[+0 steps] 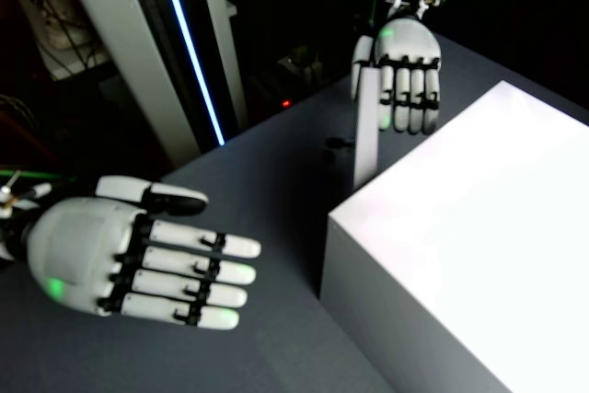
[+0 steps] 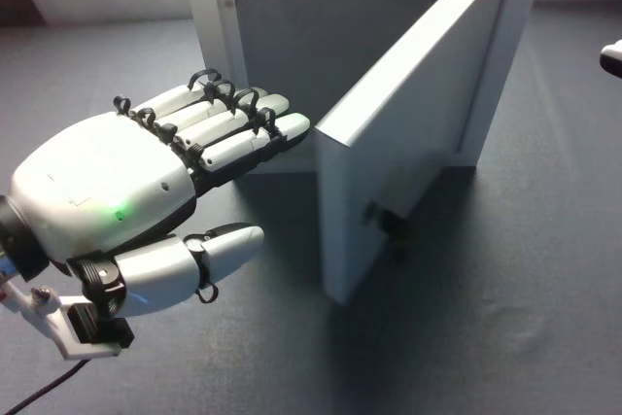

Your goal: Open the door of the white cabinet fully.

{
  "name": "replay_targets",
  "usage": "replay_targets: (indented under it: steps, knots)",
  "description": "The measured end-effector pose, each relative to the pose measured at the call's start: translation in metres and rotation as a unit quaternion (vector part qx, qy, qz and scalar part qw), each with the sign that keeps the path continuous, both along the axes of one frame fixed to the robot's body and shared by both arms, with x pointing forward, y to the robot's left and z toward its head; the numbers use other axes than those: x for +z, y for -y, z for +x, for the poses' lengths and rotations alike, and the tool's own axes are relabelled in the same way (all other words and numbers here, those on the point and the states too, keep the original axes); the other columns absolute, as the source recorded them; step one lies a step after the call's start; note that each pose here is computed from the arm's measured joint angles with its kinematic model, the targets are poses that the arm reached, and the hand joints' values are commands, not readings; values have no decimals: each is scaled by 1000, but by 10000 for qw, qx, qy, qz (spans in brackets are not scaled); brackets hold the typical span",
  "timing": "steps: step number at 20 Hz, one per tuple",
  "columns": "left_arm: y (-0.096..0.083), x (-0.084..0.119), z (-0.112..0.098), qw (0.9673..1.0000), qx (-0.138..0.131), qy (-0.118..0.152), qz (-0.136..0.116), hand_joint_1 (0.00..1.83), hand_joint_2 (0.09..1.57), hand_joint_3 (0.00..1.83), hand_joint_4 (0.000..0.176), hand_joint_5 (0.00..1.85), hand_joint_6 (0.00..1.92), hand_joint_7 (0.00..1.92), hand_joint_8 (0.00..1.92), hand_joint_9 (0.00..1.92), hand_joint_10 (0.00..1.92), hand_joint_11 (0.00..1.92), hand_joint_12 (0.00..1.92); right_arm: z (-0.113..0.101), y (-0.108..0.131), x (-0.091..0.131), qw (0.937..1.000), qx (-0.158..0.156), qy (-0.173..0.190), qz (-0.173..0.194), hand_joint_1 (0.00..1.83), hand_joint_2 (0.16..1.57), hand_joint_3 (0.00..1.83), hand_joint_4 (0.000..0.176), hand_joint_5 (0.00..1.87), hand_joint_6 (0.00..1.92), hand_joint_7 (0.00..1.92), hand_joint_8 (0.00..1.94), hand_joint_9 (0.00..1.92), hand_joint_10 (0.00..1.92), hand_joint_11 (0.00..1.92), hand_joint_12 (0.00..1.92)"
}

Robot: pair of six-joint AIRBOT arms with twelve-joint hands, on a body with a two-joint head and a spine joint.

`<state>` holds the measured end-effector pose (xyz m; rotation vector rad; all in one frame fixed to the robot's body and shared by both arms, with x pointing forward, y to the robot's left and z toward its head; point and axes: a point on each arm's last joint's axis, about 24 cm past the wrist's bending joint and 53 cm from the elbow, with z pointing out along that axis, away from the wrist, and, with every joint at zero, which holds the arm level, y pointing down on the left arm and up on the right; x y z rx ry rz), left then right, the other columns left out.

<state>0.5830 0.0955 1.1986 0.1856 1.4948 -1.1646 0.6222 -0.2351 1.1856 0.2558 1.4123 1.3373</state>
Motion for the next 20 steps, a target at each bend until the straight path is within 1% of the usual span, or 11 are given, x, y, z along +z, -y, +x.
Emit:
replay_targets:
  steps: [2, 3, 5, 7, 8, 10, 12, 13, 15, 17, 20]
  knots:
    - [5, 0, 0, 10000, -58, -22, -8, 3, 1569, 34, 0, 95, 1, 82, 2, 107, 2, 0, 415, 0, 0, 0, 10000, 0, 2, 1, 254, 1420, 0, 0, 236, 1, 228, 1, 190, 3, 158, 38]
    - [10, 1, -1, 9999, -122, -11, -26, 61, 1571, 37, 0, 119, 5, 99, 4, 110, 2, 0, 349, 0, 0, 0, 10000, -3, 1, 3, 274, 1418, 0, 0, 246, 3, 243, 5, 204, 6, 169, 42]
    - [22, 2, -2, 9996, -294, 49, -24, 91, 1571, 60, 0, 134, 3, 110, 3, 109, 2, 0, 267, 0, 0, -1, 10000, 2, -4, 7, 278, 1422, 1, 0, 236, 0, 235, 0, 201, 3, 172, 43]
    - [37, 2, -5, 9987, -514, 26, -32, 202, 1567, 49, 0, 121, 1, 90, 1, 123, 3, 51, 276, 1, 1, 0, 10000, -4, 6, -1, 274, 1424, 2, 0, 234, 0, 235, 0, 206, 4, 181, 46]
    - [44, 2, -6, 9981, -622, 49, 8, 215, 1570, 49, 0, 95, 0, 60, 0, 98, 0, 38, 267, 1, 1, 0, 10000, -9, 10, -3, 286, 1421, 0, 0, 241, 2, 243, 3, 207, 3, 173, 42]
    - [52, 0, -8, 9972, -741, 49, 70, 122, 1571, 90, 0, 38, 0, 23, 2, 65, 1, 42, 252, 1, 2, 0, 10000, -13, 8, -2, 289, 1423, 1, 0, 237, 0, 234, 0, 208, 3, 199, 53]
    - [62, -1, -8, 9960, -882, 18, 121, 91, 1571, 110, 0, 72, 6, 52, 6, 96, 7, 79, 266, 1, 1, 0, 10000, -8, 8, 0, 282, 1423, 2, 0, 235, 0, 231, 0, 199, 0, 186, 46]
    - [64, -1, -9, 9957, -918, 37, 139, 87, 1571, 103, 0, 83, 9, 65, 9, 108, 10, 89, 273, 1, 1, 0, 10000, -7, 4, 1, 258, 1426, 3, 0, 228, 0, 231, 0, 198, 0, 181, 43]
    - [73, 0, -12, 9945, -1031, 70, 145, 162, 1571, 73, 0, 116, 2, 122, 8, 171, 10, 120, 309, 1, 1, -1, 10000, -4, 0, 2, 251, 1424, 1, 0, 232, 2, 238, 2, 203, 2, 178, 41]
    - [81, 1, -13, 9934, -1126, 127, 196, 288, 1564, 46, 0, 126, 2, 140, 4, 184, 4, 103, 307, 2, 1, -1, 10000, -7, 8, 0, 275, 1413, 0, 0, 240, 4, 240, 2, 215, 5, 196, 47]
    - [92, 4, -11, 9924, -1207, 182, 183, 232, 1571, 47, 0, 113, 1, 107, 0, 143, 0, 81, 284, 2, 1, -2, 10000, -7, -1, 8, 311, 1437, 4, 0, 234, 0, 230, 1, 220, 3, 227, 61]
